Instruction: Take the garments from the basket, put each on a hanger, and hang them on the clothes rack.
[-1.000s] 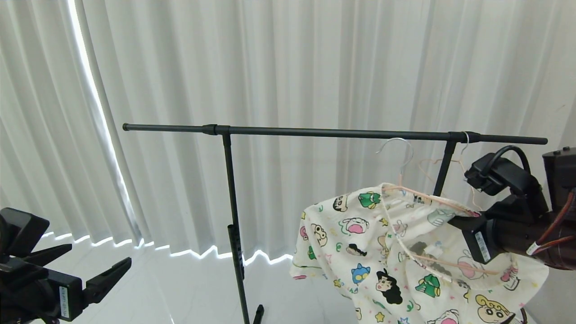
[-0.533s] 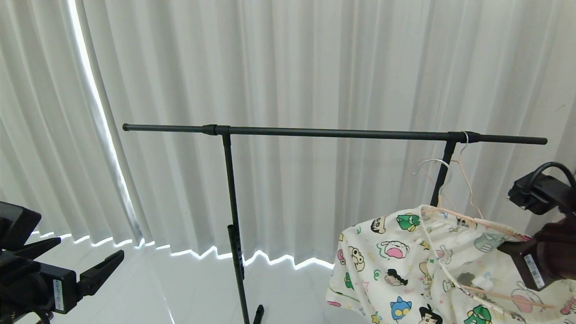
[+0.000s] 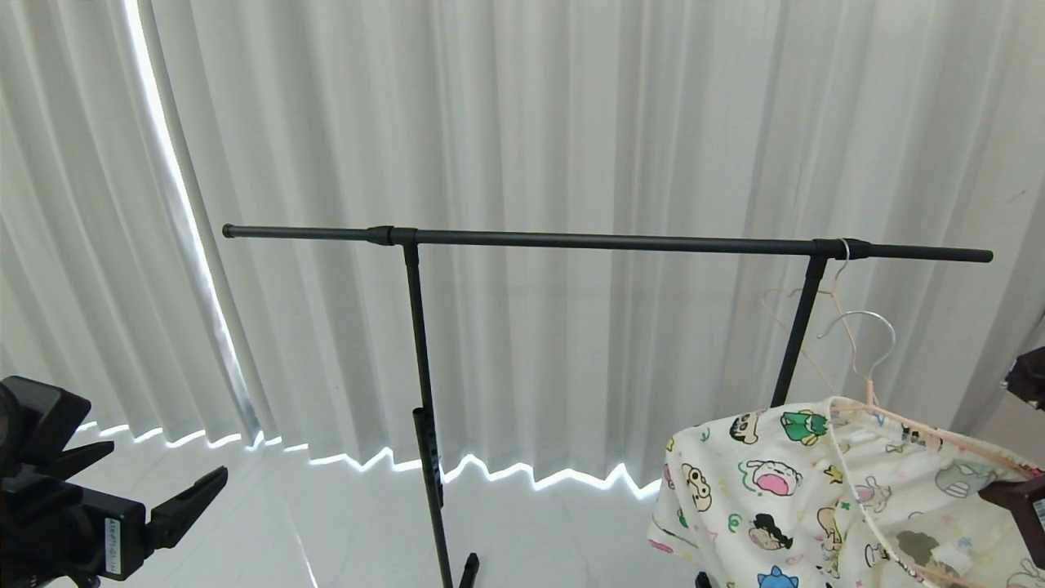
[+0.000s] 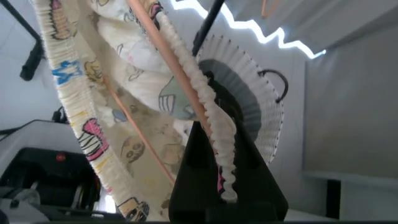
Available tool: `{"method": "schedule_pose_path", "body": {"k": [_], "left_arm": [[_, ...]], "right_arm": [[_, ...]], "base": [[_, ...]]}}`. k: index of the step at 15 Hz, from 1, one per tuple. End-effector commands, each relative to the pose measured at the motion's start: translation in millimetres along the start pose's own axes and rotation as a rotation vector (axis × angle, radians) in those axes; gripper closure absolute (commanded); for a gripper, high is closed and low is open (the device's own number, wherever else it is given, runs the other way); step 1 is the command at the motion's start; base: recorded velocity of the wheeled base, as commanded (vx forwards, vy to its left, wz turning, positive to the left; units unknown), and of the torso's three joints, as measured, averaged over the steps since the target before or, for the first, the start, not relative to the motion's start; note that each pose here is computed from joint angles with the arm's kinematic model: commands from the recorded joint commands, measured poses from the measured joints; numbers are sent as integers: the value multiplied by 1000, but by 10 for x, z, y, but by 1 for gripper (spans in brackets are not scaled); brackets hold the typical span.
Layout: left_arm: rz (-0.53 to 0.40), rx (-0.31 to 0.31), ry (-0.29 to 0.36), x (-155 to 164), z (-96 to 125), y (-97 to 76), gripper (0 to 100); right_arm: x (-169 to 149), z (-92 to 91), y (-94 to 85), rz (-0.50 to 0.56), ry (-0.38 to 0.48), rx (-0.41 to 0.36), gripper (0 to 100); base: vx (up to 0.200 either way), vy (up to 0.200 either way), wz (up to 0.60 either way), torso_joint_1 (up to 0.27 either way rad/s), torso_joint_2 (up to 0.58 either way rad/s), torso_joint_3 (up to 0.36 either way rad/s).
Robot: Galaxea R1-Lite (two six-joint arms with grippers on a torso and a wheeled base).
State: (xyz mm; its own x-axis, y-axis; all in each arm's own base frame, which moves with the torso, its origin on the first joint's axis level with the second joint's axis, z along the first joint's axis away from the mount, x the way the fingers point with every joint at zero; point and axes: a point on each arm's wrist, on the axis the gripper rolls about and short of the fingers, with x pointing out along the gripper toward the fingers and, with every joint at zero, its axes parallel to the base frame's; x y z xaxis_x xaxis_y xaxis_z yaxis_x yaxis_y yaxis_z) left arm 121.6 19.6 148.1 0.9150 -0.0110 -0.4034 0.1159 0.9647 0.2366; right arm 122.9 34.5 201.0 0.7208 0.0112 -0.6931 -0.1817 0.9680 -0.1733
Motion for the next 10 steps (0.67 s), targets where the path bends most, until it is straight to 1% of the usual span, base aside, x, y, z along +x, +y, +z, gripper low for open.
{"method": "schedule_pose_path", "body": {"k": [1, 3, 4, 6, 7, 10], "left_arm": [[3, -7, 35, 11, -79, -22, 0], [29, -4, 49, 9, -96, -25, 0], [35, -4, 53, 17, -90, -21, 0], [33, -3, 55, 17, -94, -25, 0], [34, -3, 53, 14, -93, -25, 0], [34, -2, 50, 12, -87, -25, 0]], "right_arm": [[-7, -32, -9, -18, 8, 13, 100], [41, -20, -33, -57, 30, 35, 100], [103, 22, -55, -89, 47, 55, 100], [175, 141, -50, -92, 21, 114, 100], [216, 264, -32, -85, 0, 137, 100], [332, 553, 12, -71, -14, 147, 100]], "base": [[0, 0, 0, 0, 0, 0], [0, 0, 0, 0, 0, 0], [0, 0, 0, 0, 0, 0], [0, 0, 0, 0, 0, 0], [0, 0, 0, 0, 0, 0], [0, 0, 0, 0, 0, 0]]}}
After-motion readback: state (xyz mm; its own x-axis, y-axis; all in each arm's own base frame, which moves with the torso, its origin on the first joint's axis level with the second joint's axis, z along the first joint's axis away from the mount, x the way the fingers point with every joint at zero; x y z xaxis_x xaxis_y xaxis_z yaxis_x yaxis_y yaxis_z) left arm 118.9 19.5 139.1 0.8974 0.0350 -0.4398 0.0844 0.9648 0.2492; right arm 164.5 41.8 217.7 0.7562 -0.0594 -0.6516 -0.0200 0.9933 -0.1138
